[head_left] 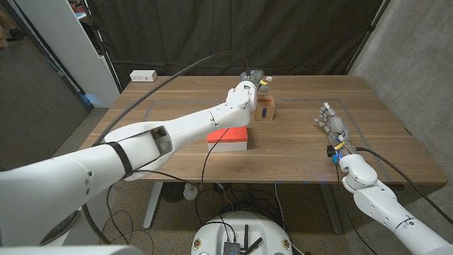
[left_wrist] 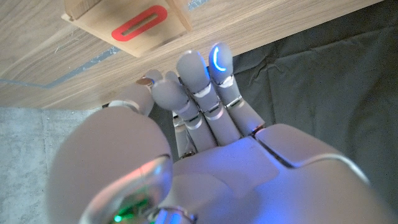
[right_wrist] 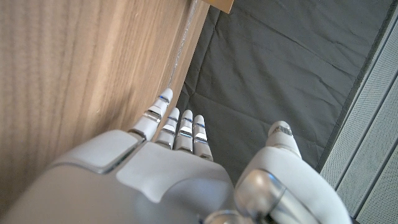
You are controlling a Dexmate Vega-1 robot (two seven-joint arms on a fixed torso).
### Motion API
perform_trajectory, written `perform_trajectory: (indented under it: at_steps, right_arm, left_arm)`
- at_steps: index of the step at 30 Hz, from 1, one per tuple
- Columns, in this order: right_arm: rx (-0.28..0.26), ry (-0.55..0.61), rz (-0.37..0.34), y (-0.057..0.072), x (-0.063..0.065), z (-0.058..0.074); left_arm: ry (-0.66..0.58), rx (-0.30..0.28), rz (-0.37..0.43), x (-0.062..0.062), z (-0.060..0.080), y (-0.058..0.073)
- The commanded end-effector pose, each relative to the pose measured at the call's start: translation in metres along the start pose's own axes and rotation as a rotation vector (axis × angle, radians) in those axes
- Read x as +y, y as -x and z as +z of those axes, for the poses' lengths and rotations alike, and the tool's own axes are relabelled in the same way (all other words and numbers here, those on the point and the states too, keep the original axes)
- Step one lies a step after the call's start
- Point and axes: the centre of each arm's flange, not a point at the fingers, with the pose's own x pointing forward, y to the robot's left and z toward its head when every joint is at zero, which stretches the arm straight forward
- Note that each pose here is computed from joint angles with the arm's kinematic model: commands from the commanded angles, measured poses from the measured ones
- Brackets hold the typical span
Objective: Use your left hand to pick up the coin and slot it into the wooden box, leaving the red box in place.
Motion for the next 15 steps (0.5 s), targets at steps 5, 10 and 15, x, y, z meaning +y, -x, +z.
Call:
perform_trajectory:
  at_steps: [5, 10, 15]
  right_arm:
    - [-0.01, 0.02, 0.006, 0.002, 0.007, 0.008]
    - [-0.009, 0.023, 0.008, 0.002, 0.01, 0.01]
    - [-0.017, 0.031, 0.014, 0.001, 0.015, 0.013]
  left_arm:
    - [0.143, -0.004, 0.143, 0.029, -0.04, 0.032]
    - [0.217, -0.007, 0.174, 0.032, -0.057, 0.043]
    - [0.338, -0.022, 0.226, 0.022, -0.083, 0.061]
